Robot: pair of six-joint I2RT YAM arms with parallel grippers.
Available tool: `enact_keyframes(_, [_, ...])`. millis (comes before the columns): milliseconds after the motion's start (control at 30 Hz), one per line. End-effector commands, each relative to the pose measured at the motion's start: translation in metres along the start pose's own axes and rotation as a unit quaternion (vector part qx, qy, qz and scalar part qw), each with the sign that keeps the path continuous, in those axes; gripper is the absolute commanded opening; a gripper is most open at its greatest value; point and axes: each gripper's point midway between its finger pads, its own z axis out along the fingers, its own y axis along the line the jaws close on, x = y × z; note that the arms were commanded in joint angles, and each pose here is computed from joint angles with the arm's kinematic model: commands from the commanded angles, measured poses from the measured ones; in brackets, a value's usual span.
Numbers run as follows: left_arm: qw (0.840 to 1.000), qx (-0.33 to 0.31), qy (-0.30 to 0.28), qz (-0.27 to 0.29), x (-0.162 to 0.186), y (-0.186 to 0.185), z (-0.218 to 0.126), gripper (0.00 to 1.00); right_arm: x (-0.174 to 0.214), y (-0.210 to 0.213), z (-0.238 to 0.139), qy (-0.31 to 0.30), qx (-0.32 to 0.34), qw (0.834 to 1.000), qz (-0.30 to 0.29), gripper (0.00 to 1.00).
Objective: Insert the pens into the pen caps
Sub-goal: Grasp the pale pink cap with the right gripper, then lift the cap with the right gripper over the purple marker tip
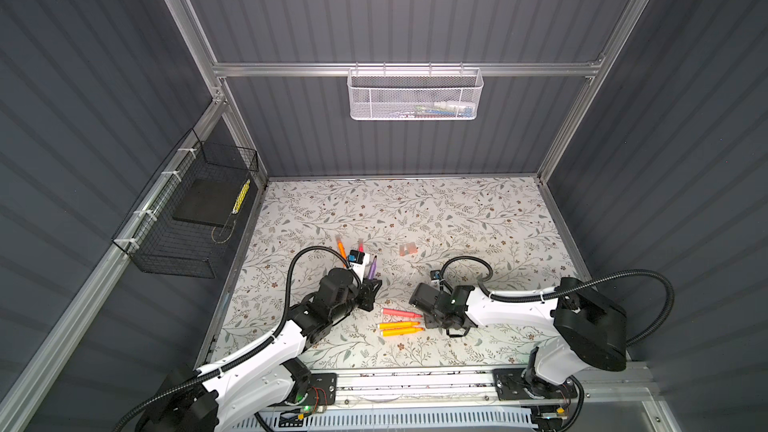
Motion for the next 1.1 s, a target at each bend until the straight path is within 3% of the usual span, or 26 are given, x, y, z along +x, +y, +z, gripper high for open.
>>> enact_keyframes(0, [1.0, 0.004, -0.013, 0.007, -0.007, -0.004, -0.005, 0.0, 0.014, -0.014, 0.008, 0.018, 0.027, 0.999, -0.006, 0.18])
enact_keyframes(200, [1.0, 0.011, -0.019, 0.006, -0.013, -0.009, -0.011, 0.0, 0.006, -0.016, -0.002, -0.016, -0.008, 1.0, 0.025, 0.13])
enact_keyframes(300, [0.999, 0.022, -0.026, 0.002, -0.014, -0.013, -0.011, 0.0, -0.015, -0.023, -0.018, -0.056, -0.027, 0.997, 0.048, 0.1])
enact_keyframes(400, [0.998, 0.046, -0.034, -0.005, -0.018, -0.023, -0.007, 0.0, -0.047, -0.023, -0.044, -0.115, -0.088, 0.985, 0.09, 0.08])
enact_keyframes(500, [0.997, 0.068, -0.032, -0.005, -0.025, -0.035, -0.002, 0.0, -0.08, -0.034, -0.078, -0.181, -0.148, 0.962, 0.142, 0.06])
enact_keyframes(733, [0.994, 0.108, -0.028, 0.014, -0.037, -0.064, 0.015, 0.0, -0.129, -0.06, -0.164, -0.346, -0.235, 0.885, 0.204, 0.06])
enact_keyframes(1067, [0.983, 0.175, -0.033, 0.046, -0.036, -0.108, 0.029, 0.0, -0.162, -0.055, -0.23, -0.443, -0.347, 0.794, 0.227, 0.05])
